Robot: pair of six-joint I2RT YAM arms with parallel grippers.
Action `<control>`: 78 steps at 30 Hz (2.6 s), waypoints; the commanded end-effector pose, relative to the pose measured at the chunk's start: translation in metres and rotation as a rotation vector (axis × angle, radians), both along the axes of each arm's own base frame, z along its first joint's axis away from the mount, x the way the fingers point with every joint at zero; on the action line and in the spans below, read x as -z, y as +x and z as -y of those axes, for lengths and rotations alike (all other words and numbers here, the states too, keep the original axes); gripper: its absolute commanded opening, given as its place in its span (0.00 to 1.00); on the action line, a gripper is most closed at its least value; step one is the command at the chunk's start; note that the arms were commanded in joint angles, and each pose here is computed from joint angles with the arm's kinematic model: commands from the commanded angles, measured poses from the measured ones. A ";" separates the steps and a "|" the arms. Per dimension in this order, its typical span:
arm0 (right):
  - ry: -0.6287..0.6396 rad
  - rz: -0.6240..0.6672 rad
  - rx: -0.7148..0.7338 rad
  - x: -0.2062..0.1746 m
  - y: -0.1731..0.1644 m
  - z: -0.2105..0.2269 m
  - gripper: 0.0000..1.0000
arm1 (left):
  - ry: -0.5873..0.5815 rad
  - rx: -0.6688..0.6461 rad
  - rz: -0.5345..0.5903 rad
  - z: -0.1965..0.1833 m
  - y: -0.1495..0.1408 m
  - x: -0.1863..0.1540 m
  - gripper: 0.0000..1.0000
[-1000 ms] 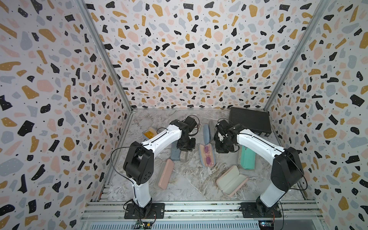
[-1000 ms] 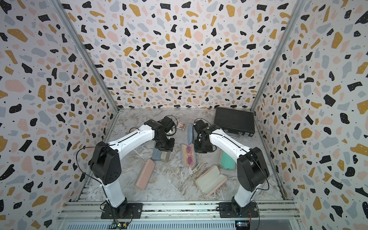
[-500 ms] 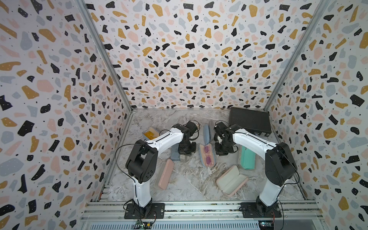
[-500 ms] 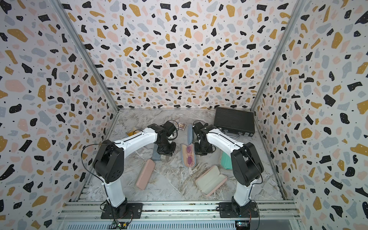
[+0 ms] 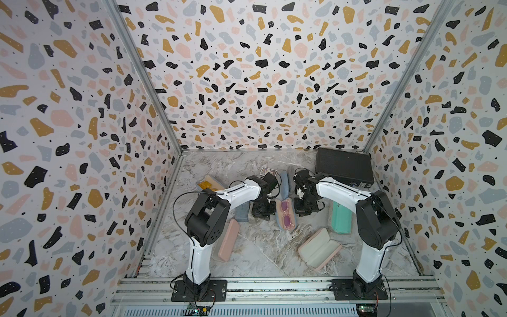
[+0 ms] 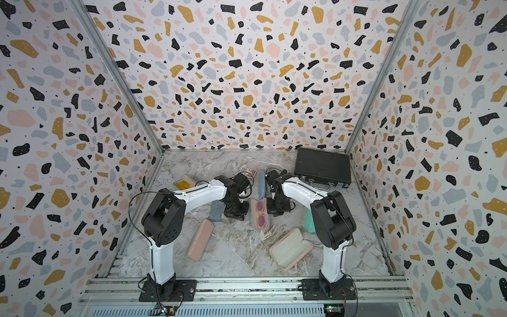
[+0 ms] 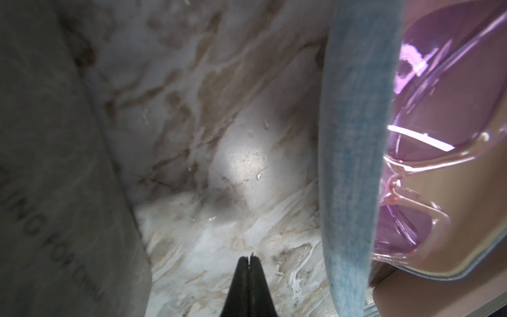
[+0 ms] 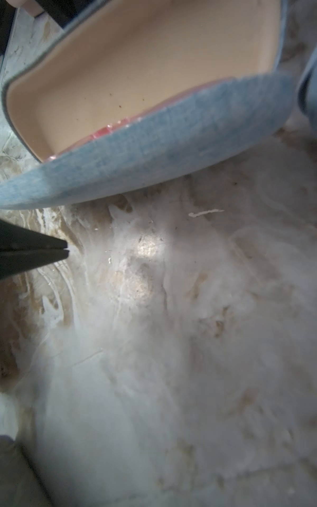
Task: Close the glasses case
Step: Close the glasses case at the center of the board.
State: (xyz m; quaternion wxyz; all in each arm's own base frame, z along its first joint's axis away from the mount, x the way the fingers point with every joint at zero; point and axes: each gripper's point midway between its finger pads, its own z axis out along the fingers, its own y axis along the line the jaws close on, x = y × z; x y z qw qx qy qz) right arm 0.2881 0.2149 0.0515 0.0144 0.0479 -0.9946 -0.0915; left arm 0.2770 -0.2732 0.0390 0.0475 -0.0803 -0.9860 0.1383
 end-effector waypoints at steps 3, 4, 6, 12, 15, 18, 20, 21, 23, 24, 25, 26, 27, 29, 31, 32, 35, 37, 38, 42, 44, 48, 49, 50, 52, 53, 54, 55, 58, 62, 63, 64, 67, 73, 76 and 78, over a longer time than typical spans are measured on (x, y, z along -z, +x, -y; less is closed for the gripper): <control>0.045 -0.023 -0.027 0.002 -0.001 -0.010 0.00 | -0.010 0.037 -0.022 0.011 -0.006 0.002 0.00; 0.053 -0.027 -0.033 0.003 -0.001 -0.011 0.00 | -0.008 0.044 -0.026 0.012 -0.007 0.003 0.00; 0.069 -0.031 -0.042 0.002 -0.002 -0.014 0.00 | -0.008 0.053 -0.026 0.015 -0.007 0.004 0.00; 0.136 -0.036 -0.092 -0.006 -0.005 -0.026 0.00 | -0.024 0.073 -0.022 0.026 -0.005 -0.001 0.00; 0.151 -0.048 -0.123 -0.009 -0.009 -0.030 0.01 | -0.030 0.084 -0.014 0.030 -0.003 -0.003 0.00; 0.169 -0.058 -0.147 -0.011 -0.011 -0.036 0.01 | -0.034 0.093 -0.008 0.034 -0.003 -0.006 0.00; 0.182 -0.060 -0.160 -0.013 -0.013 -0.039 0.02 | -0.039 0.100 -0.001 0.037 -0.001 -0.009 0.00; 0.191 -0.060 -0.164 -0.015 -0.013 -0.041 0.02 | -0.039 0.106 -0.002 0.038 -0.002 -0.009 0.00; 0.215 -0.062 -0.171 -0.018 -0.013 -0.046 0.02 | -0.042 0.115 0.003 0.040 -0.003 -0.010 0.00; 0.230 -0.063 -0.176 -0.019 -0.014 -0.048 0.02 | -0.043 0.120 0.004 0.041 -0.003 -0.011 0.00; 0.243 -0.063 -0.181 -0.021 -0.014 -0.051 0.02 | -0.045 0.122 0.007 0.042 -0.003 -0.011 0.00; 0.252 -0.064 -0.184 -0.023 -0.014 -0.053 0.02 | -0.046 0.124 0.008 0.043 -0.003 -0.013 0.00; 0.260 -0.063 -0.190 -0.024 -0.014 -0.055 0.02 | -0.048 0.128 0.009 0.044 -0.003 -0.013 0.00; 0.270 -0.065 -0.201 -0.027 -0.015 -0.058 0.02 | -0.054 0.134 0.019 0.047 -0.003 -0.016 0.00; 0.281 -0.073 -0.212 -0.029 -0.016 -0.061 0.02 | -0.057 0.139 0.025 0.048 -0.002 -0.018 0.00; 0.285 -0.075 -0.218 -0.029 -0.017 -0.062 0.02 | -0.060 0.141 0.028 0.050 -0.002 -0.020 0.00; 0.290 -0.080 -0.232 -0.031 -0.019 -0.065 0.03 | -0.065 0.151 0.038 0.053 -0.002 -0.023 0.00; 0.293 -0.083 -0.239 -0.031 -0.019 -0.066 0.03 | -0.070 0.157 0.043 0.055 -0.002 -0.026 0.00; 0.294 -0.087 -0.242 -0.031 -0.020 -0.067 0.03 | -0.071 0.160 0.043 0.056 -0.002 -0.026 0.00; 0.293 -0.105 -0.262 -0.029 -0.024 -0.070 0.03 | -0.075 0.171 0.053 0.059 -0.002 -0.029 0.00; 0.290 -0.111 -0.270 -0.028 -0.026 -0.071 0.03 | -0.077 0.177 0.054 0.061 -0.003 -0.030 0.00; 0.286 -0.116 -0.277 -0.027 -0.026 -0.072 0.03 | -0.080 0.188 0.058 0.064 -0.005 -0.031 0.00; 0.286 -0.116 -0.279 -0.027 -0.026 -0.073 0.03 | -0.073 0.190 0.057 0.064 -0.005 -0.030 0.00; 0.284 -0.117 -0.279 -0.027 -0.026 -0.072 0.03 | -0.070 0.191 0.057 0.063 -0.005 -0.029 0.00; 0.283 -0.115 -0.281 -0.027 -0.026 -0.072 0.03 | -0.069 0.195 0.056 0.064 -0.006 -0.029 0.00; 0.285 -0.114 -0.282 -0.028 -0.026 -0.073 0.03 | -0.069 0.196 0.059 0.064 -0.006 -0.029 0.00; 0.288 -0.113 -0.284 -0.028 -0.026 -0.073 0.03 | -0.067 0.197 0.058 0.064 -0.006 -0.029 0.00; 0.293 -0.115 -0.286 -0.029 -0.026 -0.074 0.03 | -0.068 0.201 0.058 0.064 -0.007 -0.029 0.00; 0.326 -0.118 -0.297 -0.032 -0.028 -0.078 0.03 | -0.069 0.212 0.062 0.064 -0.008 -0.029 0.00; 0.372 -0.133 -0.322 -0.035 -0.031 -0.084 0.03 | -0.064 0.230 0.076 0.064 -0.010 -0.030 0.00; 0.376 -0.135 -0.330 -0.036 -0.032 -0.085 0.03 | -0.062 0.235 0.082 0.063 -0.009 -0.030 0.00; 0.377 -0.139 -0.337 -0.035 -0.033 -0.085 0.03 | -0.059 0.239 0.086 0.062 -0.009 -0.030 0.00; 0.369 -0.149 -0.360 -0.033 -0.035 -0.083 0.03 | -0.057 0.256 0.093 0.061 -0.011 -0.030 0.00; 0.367 -0.166 -0.380 -0.031 -0.034 -0.084 0.03 | -0.076 0.282 0.109 0.064 -0.012 -0.035 0.00; 0.366 -0.170 -0.382 -0.031 -0.033 -0.085 0.03 | -0.075 0.288 0.112 0.064 -0.013 -0.035 0.00; 0.360 -0.166 -0.383 -0.031 -0.033 -0.084 0.03 | -0.064 0.285 0.114 0.062 -0.013 -0.035 0.00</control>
